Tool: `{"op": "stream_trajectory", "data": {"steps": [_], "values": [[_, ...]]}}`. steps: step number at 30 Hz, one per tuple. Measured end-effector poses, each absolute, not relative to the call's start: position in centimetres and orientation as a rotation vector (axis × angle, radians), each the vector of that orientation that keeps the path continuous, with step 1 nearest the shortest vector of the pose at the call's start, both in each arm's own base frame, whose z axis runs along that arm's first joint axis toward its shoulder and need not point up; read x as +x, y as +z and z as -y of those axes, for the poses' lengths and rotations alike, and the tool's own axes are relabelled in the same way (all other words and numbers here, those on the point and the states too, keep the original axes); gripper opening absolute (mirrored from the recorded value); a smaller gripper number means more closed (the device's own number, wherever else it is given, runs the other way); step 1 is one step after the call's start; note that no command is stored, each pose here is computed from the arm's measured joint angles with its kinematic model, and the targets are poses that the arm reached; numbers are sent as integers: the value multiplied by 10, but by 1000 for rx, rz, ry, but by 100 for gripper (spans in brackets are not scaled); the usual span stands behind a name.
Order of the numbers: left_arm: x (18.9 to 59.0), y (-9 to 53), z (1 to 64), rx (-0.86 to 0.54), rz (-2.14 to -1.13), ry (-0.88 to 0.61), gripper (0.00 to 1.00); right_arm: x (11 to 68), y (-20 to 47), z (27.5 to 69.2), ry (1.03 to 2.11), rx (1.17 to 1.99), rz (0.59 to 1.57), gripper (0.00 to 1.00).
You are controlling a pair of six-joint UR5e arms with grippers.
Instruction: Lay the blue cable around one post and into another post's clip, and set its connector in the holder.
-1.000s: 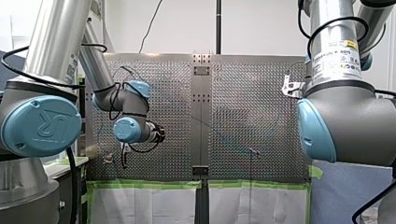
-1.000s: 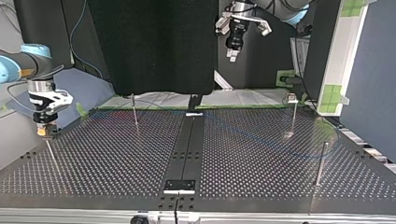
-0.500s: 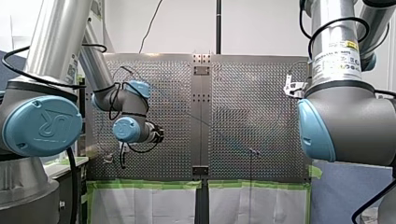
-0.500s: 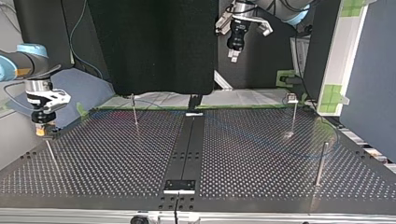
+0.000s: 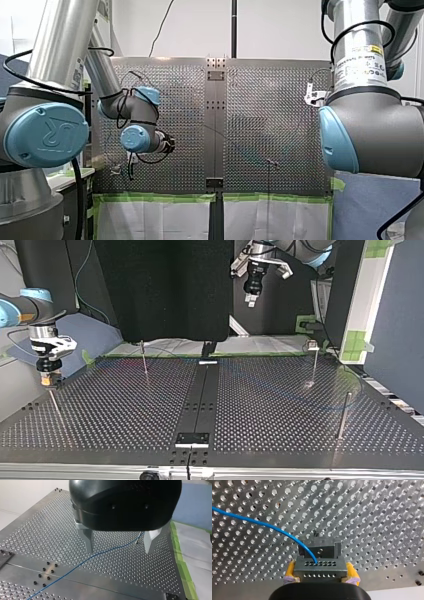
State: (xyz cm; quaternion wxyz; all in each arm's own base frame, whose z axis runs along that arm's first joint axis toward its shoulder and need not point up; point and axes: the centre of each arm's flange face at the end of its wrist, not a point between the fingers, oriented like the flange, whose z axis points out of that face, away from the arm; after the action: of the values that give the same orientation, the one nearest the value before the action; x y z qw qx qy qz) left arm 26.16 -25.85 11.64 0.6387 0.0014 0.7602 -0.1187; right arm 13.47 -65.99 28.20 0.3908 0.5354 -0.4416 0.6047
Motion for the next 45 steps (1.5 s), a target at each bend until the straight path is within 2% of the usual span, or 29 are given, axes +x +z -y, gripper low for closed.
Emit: {"op": "stream_trajectory", "data": {"steps": [31, 45], "values": [[261, 116, 258, 4, -1739, -269, 100, 133, 280, 662, 1547, 1402, 1042, 0], [261, 116, 258, 4, -1737, -270, 100, 135, 264, 664, 1518, 1435, 1048, 0]]}}
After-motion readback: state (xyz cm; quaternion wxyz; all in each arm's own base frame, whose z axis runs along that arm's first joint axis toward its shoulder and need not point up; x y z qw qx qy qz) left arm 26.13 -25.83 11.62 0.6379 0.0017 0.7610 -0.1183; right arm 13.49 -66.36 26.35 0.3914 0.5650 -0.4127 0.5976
